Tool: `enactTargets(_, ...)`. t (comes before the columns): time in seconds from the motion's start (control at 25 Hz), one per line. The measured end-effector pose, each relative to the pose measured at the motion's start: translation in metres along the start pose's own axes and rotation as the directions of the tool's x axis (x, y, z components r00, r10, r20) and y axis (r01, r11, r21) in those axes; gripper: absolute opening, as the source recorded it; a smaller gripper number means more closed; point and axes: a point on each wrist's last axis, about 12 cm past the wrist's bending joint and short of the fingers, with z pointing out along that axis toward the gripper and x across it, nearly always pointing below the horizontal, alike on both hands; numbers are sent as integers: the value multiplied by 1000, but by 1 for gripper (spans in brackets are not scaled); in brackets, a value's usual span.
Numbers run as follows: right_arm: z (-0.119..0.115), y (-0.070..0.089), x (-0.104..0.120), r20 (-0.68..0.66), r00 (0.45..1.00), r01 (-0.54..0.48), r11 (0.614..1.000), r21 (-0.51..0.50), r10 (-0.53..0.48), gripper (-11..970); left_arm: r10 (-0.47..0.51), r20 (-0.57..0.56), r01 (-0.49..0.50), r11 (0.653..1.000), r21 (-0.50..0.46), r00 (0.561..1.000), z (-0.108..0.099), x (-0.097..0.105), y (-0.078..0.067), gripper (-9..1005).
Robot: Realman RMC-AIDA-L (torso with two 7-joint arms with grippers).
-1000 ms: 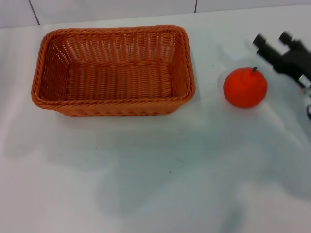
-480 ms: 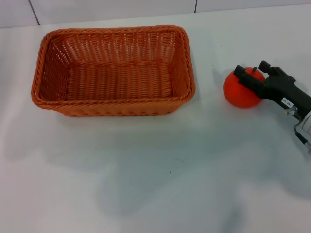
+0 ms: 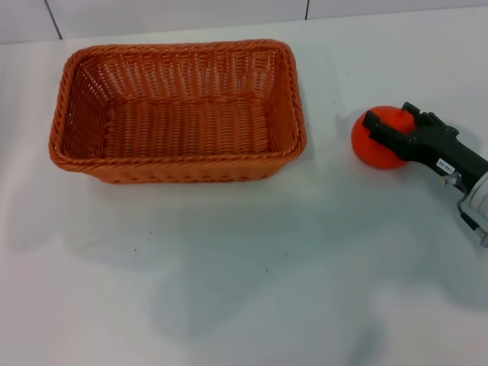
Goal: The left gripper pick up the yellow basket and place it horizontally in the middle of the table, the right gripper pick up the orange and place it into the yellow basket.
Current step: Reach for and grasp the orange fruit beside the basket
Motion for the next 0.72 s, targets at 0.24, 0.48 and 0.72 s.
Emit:
enactTargets(0.24, 1, -1, -1, 5, 1000, -8, 1000, 7, 8, 806, -7, 27, 7, 1000, -16, 1000, -1, -1, 2, 889)
enactTargets(0.48, 0, -2, -2, 5, 1000, -18, 1000, 7, 18, 803, -16, 34, 16, 1000, -22, 999, -2, -1, 3, 889)
enactTargets(0.72, -1, -1, -3, 6, 1000, -19, 1000, -4, 19, 768, -17, 36, 18, 1000, -24, 999, -3, -1, 4, 887)
